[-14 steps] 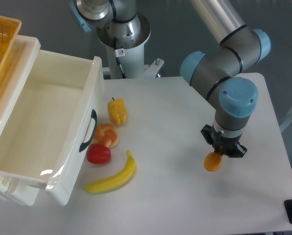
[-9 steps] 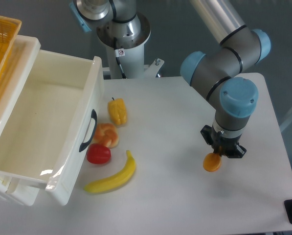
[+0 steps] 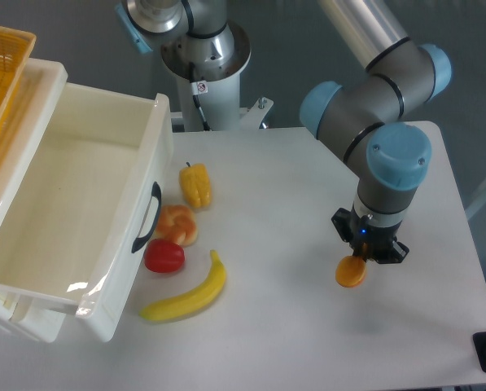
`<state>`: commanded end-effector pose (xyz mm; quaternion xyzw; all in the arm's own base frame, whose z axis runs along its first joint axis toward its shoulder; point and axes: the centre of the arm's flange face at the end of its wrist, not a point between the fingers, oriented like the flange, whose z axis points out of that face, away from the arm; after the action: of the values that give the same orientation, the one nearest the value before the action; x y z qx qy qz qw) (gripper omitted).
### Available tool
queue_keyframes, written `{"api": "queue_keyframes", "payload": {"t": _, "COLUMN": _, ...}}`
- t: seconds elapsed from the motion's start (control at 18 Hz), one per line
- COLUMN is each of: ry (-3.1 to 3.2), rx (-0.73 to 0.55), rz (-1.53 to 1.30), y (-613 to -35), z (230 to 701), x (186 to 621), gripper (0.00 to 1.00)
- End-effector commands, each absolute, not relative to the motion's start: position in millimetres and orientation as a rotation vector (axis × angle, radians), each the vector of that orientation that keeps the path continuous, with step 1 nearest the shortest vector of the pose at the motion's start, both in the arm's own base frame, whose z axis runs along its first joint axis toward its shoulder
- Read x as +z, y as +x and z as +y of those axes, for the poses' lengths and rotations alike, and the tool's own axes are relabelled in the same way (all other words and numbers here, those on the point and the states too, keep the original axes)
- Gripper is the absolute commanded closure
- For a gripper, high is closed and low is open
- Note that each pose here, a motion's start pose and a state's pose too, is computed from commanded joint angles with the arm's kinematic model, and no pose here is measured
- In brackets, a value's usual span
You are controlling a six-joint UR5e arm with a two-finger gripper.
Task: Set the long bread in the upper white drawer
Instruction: 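Lift the held bread and carry it over the open white drawer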
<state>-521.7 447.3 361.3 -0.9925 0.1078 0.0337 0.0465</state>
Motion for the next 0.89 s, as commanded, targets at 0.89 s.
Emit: {"api": "queue_keyframes", "payload": {"t": 0.89, "ry": -2.706, "rx": -0.087, "rz": -0.137, "y": -328, "z": 488, "x": 548, "gripper": 1.0}}
